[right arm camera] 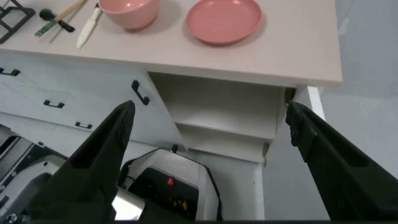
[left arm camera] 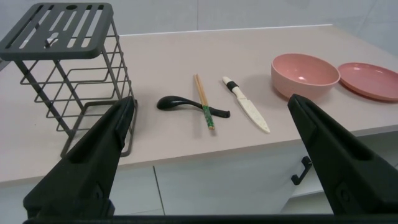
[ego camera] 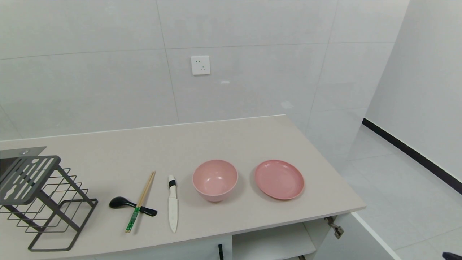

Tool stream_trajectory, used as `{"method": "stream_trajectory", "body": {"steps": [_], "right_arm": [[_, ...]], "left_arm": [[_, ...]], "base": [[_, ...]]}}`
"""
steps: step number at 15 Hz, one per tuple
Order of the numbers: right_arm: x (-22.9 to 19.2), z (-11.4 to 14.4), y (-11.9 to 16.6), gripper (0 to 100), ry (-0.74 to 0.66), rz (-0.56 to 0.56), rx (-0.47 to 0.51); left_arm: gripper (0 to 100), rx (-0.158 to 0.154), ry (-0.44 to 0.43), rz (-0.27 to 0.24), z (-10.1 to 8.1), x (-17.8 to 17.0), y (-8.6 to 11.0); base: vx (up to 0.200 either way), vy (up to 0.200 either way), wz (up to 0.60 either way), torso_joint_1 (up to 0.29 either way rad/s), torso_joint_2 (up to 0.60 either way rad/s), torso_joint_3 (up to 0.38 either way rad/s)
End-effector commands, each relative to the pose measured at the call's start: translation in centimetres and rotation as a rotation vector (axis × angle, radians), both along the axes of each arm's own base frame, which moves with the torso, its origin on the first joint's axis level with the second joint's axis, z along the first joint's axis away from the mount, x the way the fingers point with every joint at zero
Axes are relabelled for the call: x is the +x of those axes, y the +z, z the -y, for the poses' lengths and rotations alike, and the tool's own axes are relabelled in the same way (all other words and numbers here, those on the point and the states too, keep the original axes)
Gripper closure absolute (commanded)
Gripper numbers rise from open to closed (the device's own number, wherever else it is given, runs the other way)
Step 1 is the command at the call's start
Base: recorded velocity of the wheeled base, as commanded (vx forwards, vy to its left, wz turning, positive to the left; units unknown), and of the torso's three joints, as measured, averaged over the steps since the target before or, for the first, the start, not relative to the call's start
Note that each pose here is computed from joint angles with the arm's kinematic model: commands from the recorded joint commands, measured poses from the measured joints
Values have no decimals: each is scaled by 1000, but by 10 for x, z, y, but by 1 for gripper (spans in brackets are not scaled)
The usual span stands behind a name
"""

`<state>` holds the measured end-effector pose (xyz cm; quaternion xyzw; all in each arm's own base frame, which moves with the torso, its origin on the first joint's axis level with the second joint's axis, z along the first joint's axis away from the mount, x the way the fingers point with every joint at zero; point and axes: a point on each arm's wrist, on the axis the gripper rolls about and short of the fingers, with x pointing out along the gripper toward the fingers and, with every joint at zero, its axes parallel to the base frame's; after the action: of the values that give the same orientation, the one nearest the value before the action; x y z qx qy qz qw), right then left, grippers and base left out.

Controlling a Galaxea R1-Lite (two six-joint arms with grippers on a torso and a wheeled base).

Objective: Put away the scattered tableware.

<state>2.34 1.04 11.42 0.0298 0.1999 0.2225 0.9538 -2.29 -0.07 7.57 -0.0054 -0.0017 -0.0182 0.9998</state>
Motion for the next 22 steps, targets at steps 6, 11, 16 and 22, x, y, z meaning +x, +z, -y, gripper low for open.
{"method": "stream_trajectory", "body": {"steps": [6,11,16,22], "right_arm": [[91,-13,9,0,28,-117,-21],[91,-37,15,0,207,-104,-43],[128,-60,-1,0,288,-202,-166],[199,-92,-5,0,278,-121,-154]], "left_arm": [[0,-14,0,0,0,0,0],[0,-14,0,0,0,0,0],[0,-6,-4,1,0,0,0],[0,-9,-4,1,0,0,0]], "base": [[0,0,0,0,0,0],[0,0,0,0,0,0],[0,0,0,0,0,0],[0,0,0,0,0,0]]}}
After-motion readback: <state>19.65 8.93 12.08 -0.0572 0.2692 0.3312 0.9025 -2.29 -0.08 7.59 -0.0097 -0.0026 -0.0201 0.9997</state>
